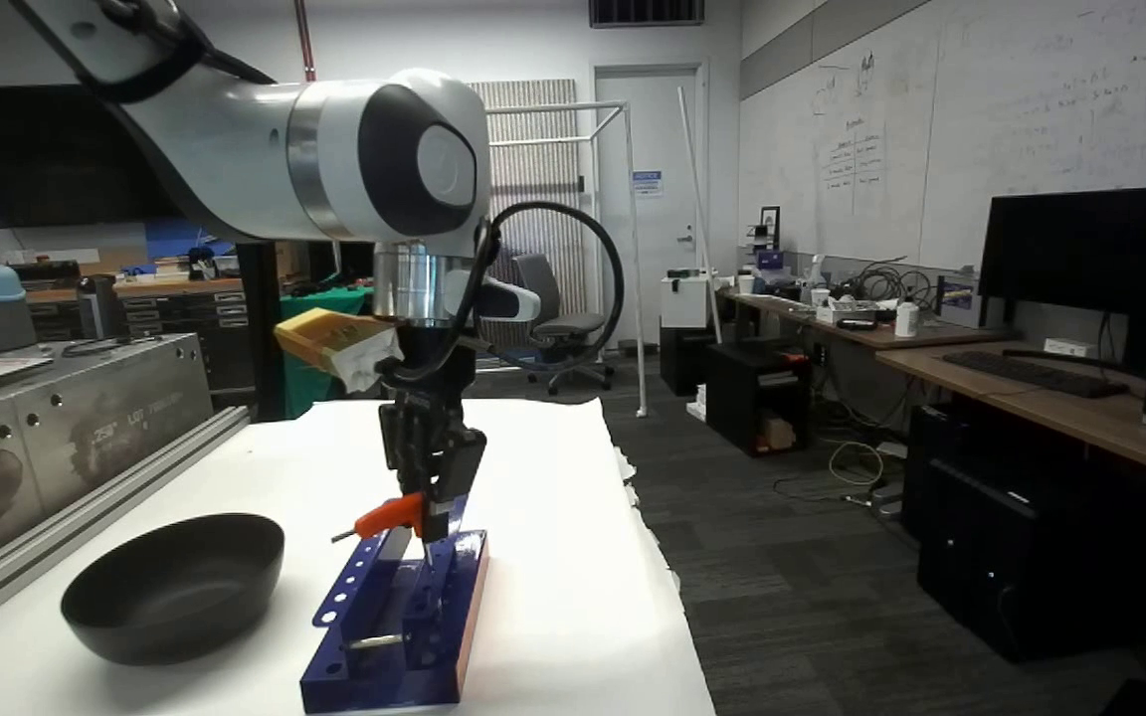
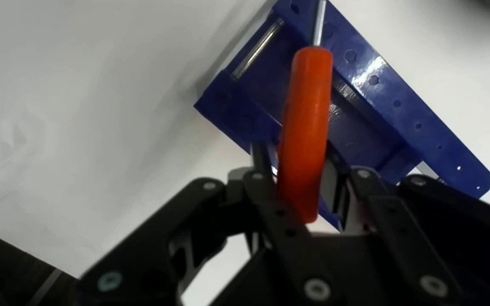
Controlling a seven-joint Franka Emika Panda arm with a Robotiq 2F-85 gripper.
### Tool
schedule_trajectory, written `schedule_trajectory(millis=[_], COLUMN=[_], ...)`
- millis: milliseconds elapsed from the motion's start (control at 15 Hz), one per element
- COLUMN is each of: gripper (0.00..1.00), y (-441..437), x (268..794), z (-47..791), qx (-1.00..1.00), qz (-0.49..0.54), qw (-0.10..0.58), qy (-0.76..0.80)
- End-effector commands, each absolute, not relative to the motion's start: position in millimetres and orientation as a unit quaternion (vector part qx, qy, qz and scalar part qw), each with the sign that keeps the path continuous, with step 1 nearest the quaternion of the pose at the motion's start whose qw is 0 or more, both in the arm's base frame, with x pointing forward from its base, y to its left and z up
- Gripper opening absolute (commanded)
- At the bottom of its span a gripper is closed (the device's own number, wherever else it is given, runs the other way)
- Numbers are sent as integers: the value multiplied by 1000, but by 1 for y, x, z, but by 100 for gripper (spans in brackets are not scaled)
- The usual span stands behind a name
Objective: Put the orange object in the bowl
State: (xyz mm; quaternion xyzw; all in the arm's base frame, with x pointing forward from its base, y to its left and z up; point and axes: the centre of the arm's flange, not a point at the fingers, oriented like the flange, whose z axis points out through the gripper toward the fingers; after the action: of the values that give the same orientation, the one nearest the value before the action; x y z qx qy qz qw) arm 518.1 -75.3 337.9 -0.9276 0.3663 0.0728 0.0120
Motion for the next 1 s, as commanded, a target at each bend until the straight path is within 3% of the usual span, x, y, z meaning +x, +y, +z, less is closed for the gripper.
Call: schedule_trajectory(millis=[0, 533, 933], gripper=[12, 15, 15], y=[-70, -28, 26], x=[507, 496, 512], z=[351, 464, 512], qx=[-925, -945, -948], qz=[49, -9, 0], qw=[13, 16, 153], qy=[375, 327, 278])
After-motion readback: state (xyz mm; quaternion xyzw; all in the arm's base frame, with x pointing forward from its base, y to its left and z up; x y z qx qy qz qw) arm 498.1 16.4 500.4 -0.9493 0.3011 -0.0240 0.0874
